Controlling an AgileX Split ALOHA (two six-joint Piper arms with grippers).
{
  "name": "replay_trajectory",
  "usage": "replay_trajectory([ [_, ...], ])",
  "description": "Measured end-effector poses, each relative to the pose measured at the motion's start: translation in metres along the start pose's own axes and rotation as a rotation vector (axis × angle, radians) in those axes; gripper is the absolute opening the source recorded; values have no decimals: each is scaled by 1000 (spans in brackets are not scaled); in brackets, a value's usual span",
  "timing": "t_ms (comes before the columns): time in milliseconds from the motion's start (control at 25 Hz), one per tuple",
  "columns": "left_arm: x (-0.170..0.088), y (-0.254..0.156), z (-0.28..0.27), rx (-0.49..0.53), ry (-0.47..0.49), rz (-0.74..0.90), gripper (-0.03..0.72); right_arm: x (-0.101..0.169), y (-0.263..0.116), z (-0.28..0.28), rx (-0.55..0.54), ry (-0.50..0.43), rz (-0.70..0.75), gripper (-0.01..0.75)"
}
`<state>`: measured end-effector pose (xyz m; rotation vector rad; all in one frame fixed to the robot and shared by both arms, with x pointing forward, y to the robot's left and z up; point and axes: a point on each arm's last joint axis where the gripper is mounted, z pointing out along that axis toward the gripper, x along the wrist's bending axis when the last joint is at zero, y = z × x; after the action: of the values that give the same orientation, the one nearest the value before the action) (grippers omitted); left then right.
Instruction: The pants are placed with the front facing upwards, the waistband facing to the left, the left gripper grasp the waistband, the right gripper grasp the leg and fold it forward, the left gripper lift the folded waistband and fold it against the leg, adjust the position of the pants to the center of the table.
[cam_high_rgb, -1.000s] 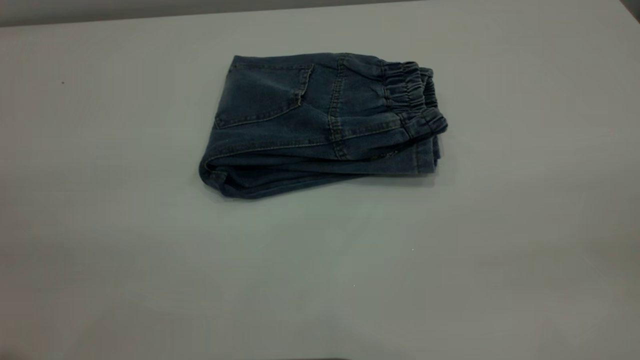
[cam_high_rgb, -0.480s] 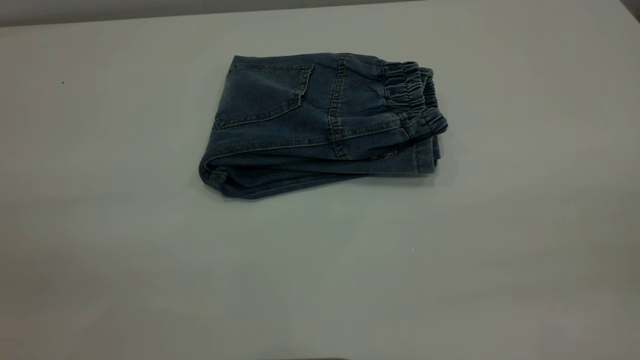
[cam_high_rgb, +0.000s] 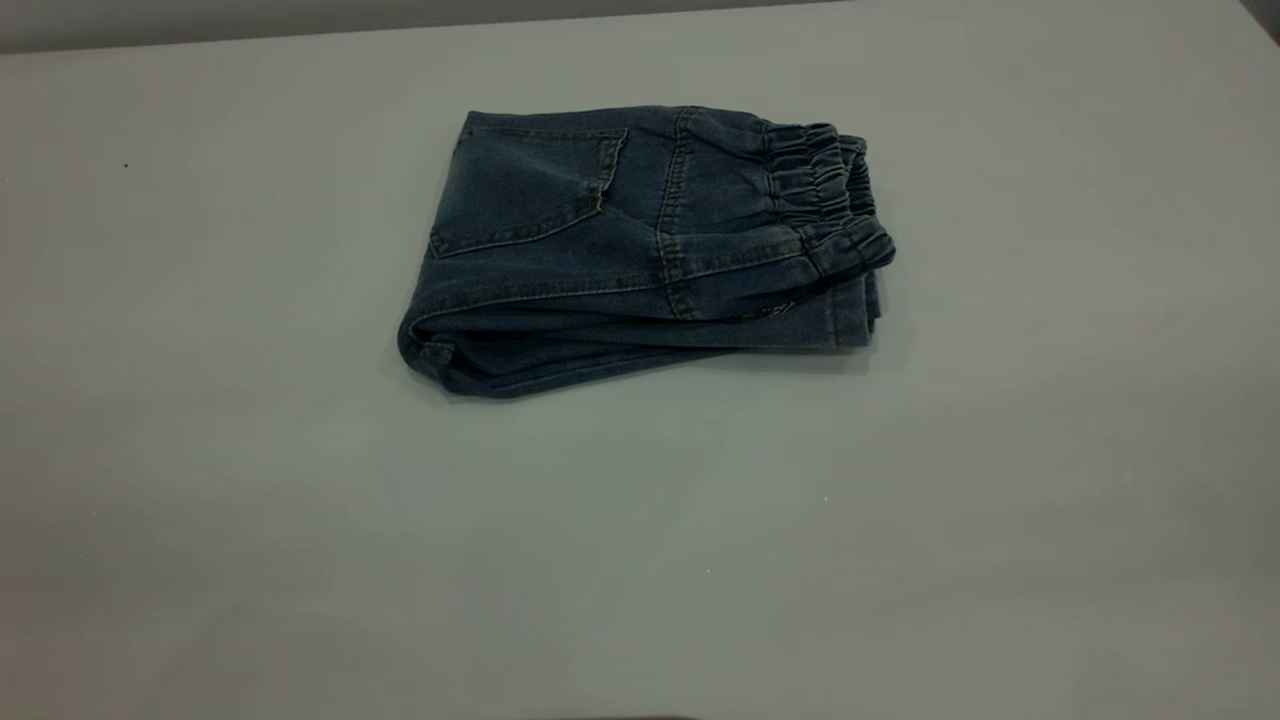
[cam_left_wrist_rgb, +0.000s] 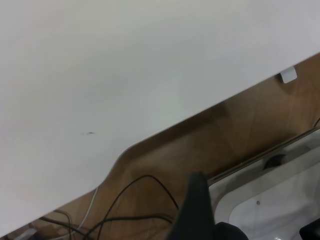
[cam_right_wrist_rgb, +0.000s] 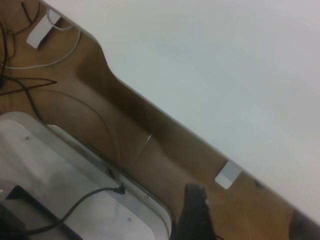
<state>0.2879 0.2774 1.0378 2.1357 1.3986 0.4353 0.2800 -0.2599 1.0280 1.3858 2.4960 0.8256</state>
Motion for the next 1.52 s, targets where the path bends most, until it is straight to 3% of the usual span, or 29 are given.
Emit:
replay_trajectory([
  [120, 0, 0, 0, 0, 4, -5, 549, -1, 0, 0, -4, -11, 31, 491],
  [240, 3, 0, -1, -7, 39, -55, 549, -7, 0, -2, -36, -66, 149, 491],
  [480, 5, -9, -13, -109, 141, -141, 549, -14, -13, -20, -224, -255, 374, 491],
  [600, 0, -17, -22, -191, 165, -129, 549, -7, -24, -29, -335, -292, 375, 491],
  [880, -11, -36, -37, -342, 198, -95, 549, 3, -40, -39, -471, -308, 337, 491],
  [1520, -14, -43, -42, -397, 210, -82, 549, 4, -42, -39, -481, -309, 334, 491],
])
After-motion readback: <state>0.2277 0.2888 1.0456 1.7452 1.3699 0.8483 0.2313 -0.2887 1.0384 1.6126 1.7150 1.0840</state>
